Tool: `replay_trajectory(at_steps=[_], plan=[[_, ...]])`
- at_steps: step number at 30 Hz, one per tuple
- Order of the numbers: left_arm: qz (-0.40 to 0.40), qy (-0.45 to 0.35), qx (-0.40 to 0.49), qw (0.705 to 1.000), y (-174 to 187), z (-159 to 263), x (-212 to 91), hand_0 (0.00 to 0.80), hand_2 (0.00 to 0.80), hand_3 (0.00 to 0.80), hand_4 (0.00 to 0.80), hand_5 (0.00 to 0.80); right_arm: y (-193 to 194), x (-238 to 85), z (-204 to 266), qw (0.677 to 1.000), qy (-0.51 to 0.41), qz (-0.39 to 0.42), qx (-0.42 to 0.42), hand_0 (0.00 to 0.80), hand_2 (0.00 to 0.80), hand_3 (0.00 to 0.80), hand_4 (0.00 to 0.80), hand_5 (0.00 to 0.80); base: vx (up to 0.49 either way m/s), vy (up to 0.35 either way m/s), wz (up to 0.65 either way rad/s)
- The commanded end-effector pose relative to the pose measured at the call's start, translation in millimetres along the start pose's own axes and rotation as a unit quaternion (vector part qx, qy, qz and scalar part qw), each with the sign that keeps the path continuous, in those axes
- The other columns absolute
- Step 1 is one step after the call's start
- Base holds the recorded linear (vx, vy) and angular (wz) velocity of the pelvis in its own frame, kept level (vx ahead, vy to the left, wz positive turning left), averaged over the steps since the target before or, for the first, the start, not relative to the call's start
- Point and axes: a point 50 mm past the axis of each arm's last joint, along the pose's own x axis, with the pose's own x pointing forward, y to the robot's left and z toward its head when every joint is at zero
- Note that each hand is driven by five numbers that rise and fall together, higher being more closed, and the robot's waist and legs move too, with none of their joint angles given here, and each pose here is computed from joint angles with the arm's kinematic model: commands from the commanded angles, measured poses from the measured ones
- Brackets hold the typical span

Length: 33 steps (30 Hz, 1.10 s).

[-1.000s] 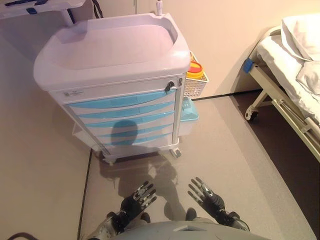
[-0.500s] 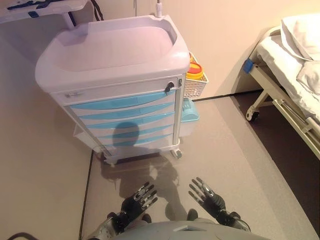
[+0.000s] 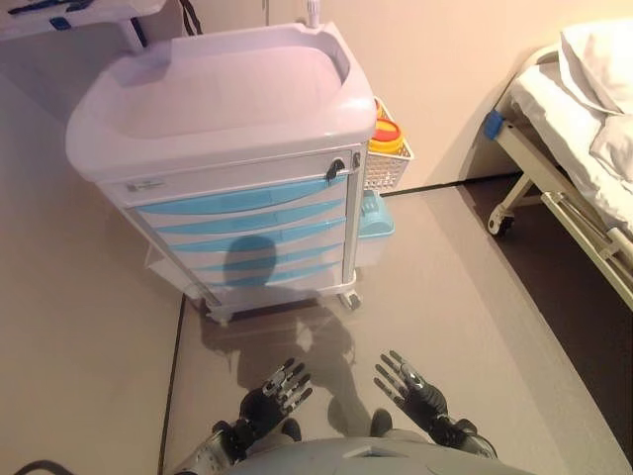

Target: Open the drawer and pick up the medicine

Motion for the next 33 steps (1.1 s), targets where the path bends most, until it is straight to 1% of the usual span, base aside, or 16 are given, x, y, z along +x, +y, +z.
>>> replay_trajectory(at_steps=[1,4,11,17,21,24,28,30,33], plan=[[-0.093,-0.057,-0.029,0.994,-30.0,21.9,27.0,0.000,0.000,0.000,0.000,0.000,29.4,24.2,18.0,0.997,-0.029,0.073,-0.008,0.000,0.000,0.000,0.000,0.000,-0.091,0.130,-0.09],[-0.135,-0.090,-0.032,0.986,-44.8,35.9,37.2,0.000,0.000,0.000,0.000,0.000,35.2,27.8,27.4,0.995,-0.039,0.087,-0.022,0.000,0.000,0.000,0.000,0.000,-0.076,0.133,-0.03],[-0.191,-0.155,-0.046,0.968,-71.0,67.4,49.5,0.000,0.000,0.000,0.000,0.000,49.2,32.3,35.9,0.991,-0.067,0.116,-0.024,0.000,0.000,0.000,0.000,0.000,-0.032,0.083,-0.13],[-0.232,-0.229,-0.083,0.942,-97.2,103.8,60.1,0.000,0.000,0.000,0.000,0.000,52.6,31.5,40.2,0.988,-0.067,0.128,-0.046,0.000,0.000,0.000,0.000,0.000,0.026,0.101,-0.21],[-0.263,-0.269,-0.084,0.923,-120.5,129.9,67.5,0.000,0.000,0.000,0.000,0.000,56.2,31.9,43.3,0.987,-0.061,0.142,-0.050,0.000,0.000,0.000,0.000,0.000,0.047,0.069,-0.16],[-0.310,-0.295,-0.088,0.900,-142.6,148.9,70.5,0.000,0.000,0.000,0.000,0.000,59.2,31.3,44.5,0.985,-0.057,0.152,-0.062,0.000,0.000,0.000,0.000,0.000,0.105,0.074,-0.13],[-0.374,-0.329,-0.126,0.858,-168.4,180.4,67.7,0.000,0.000,0.000,0.000,0.000,57.1,29.0,46.9,0.984,-0.057,0.157,-0.063,0.000,0.000,0.000,0.000,0.000,0.036,0.073,-0.10],[-0.392,-0.342,-0.137,0.843,-176.7,193.2,65.3,0.000,0.000,0.000,0.000,0.000,55.5,27.9,46.5,0.984,-0.055,0.157,-0.062,0.000,0.000,0.000,0.000,0.000,0.038,0.051,-0.13],[-0.430,-0.372,-0.152,0.808,-200.0,224.4,56.6,0.000,0.000,0.000,0.000,0.000,52.8,25.5,42.5,0.984,-0.048,0.159,-0.064,0.000,0.000,0.000,0.000,0.000,0.035,0.038,-0.13]])
